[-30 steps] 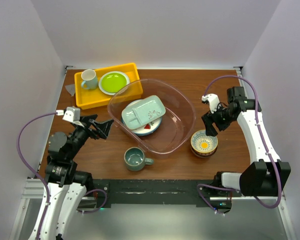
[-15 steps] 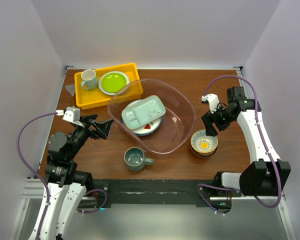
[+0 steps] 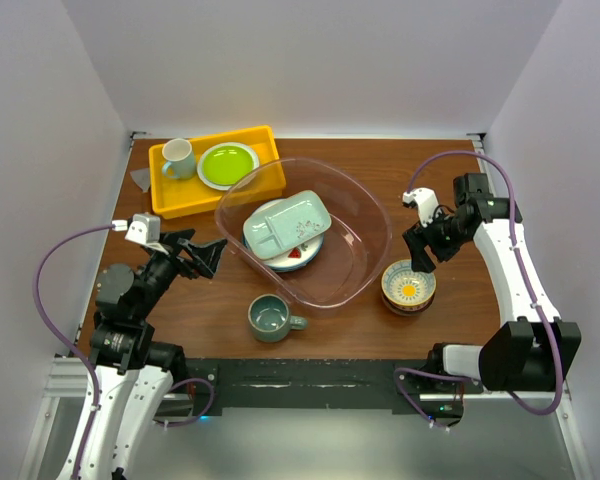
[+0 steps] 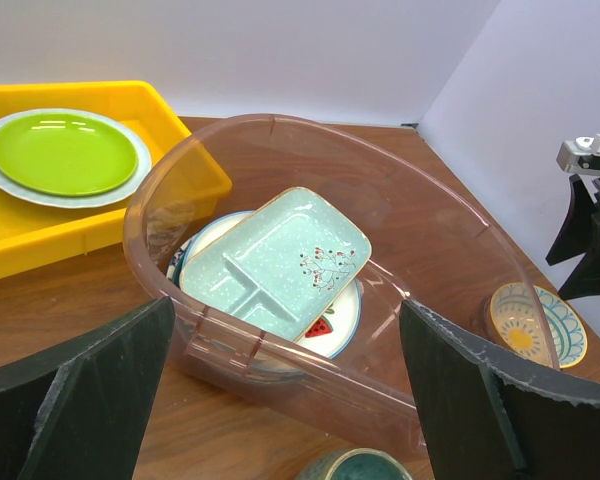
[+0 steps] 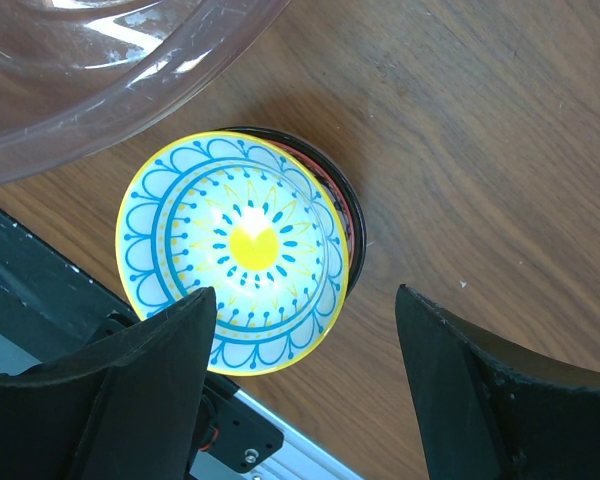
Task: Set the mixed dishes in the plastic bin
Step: Pick up the bowl from the center of the board.
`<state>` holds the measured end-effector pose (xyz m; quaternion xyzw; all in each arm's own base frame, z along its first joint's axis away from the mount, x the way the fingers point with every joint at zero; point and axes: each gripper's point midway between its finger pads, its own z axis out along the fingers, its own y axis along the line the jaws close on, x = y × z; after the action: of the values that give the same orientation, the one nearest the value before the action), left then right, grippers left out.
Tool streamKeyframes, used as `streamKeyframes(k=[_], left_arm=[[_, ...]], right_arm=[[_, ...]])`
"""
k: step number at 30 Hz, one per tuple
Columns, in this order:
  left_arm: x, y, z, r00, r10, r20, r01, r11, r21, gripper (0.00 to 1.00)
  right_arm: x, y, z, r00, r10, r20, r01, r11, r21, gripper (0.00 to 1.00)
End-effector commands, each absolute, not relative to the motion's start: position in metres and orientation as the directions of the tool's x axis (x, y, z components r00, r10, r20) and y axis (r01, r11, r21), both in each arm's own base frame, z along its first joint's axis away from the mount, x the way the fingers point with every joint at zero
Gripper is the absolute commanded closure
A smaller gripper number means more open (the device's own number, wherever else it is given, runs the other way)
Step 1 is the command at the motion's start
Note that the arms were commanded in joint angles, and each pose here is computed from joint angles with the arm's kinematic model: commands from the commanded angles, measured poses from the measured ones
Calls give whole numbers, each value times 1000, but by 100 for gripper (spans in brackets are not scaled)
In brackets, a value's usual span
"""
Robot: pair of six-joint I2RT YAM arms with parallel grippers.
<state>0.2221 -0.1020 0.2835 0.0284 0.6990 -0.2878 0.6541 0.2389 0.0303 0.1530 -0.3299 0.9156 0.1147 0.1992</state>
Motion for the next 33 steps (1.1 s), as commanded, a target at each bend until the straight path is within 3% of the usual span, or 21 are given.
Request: streamKeyframes(k=[1,22,33], left_arm=[[222,-102,291,-101,-324,-941,436,835,-335,0],[222,-103,291,-104,-325,-940,437,834,-337,0],[223,-102,291,-104,-324,-940,435,835,-336,0]], right_arm=[[242,33,157,-686,-564,-461,-664,744,78,24],[243,33,151,-697,-563,-445,-662,743,97,27],[247,28,135,-719,-559,-414,-646,757,99,33]])
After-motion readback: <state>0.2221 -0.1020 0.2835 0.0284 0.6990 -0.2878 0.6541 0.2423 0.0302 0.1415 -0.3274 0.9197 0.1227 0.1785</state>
